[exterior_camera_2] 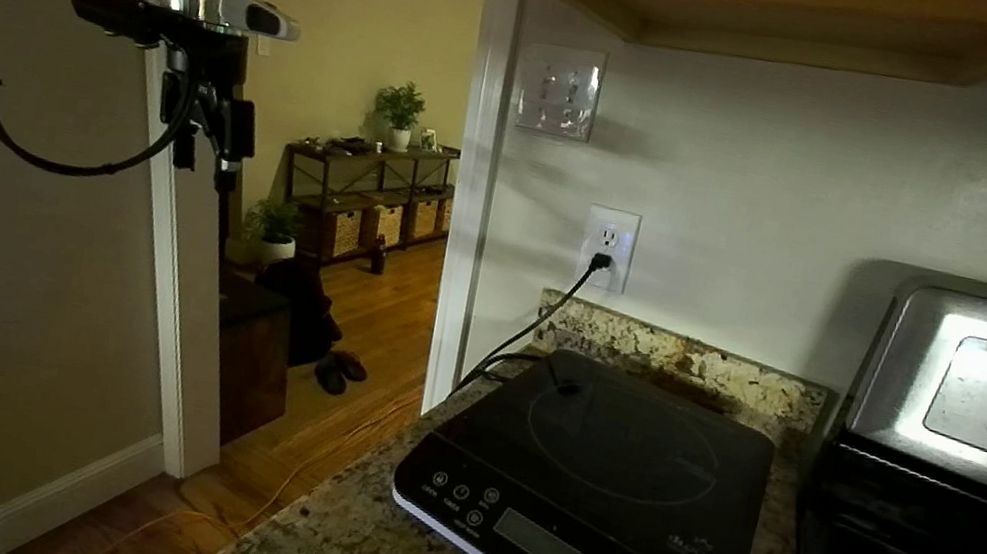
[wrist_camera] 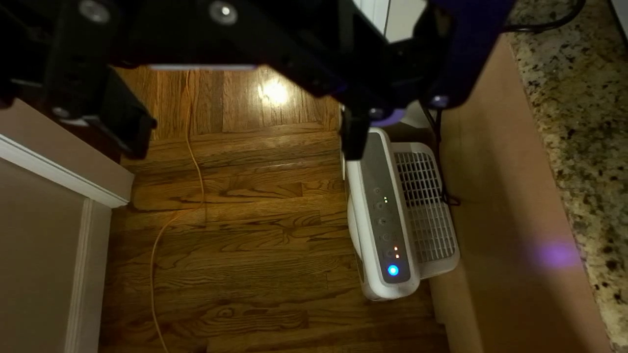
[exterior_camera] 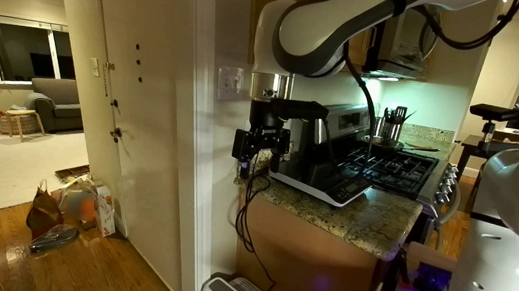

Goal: Turn on the left light switch

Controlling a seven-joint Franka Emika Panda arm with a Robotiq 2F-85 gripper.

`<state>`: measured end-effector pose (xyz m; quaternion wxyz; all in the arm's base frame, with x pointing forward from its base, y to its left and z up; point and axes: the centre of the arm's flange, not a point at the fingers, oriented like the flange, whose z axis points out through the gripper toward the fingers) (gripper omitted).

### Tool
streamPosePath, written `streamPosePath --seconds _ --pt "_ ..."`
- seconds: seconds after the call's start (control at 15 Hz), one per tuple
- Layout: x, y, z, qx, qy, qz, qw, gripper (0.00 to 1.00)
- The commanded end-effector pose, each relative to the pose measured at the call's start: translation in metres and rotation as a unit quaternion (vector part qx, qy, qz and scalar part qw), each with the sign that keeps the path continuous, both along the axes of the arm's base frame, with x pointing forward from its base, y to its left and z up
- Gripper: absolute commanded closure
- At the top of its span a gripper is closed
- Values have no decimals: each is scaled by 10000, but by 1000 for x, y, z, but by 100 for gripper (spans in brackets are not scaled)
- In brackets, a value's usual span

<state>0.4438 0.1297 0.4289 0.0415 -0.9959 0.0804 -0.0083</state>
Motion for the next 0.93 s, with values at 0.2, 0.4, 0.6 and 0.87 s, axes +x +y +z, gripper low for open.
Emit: streamPosePath --seconds 0.2,0.4,0.6,0.87 --pt "33 -24 28 -177 -680 -326 9970 0" --pt "47 -38 49 -207 -1241 -564 9904 0" --pt "67 -51 65 -245 -1882 -931 9774 0" --pt "87 -69 74 -202 -2594 -1584 9525 0"
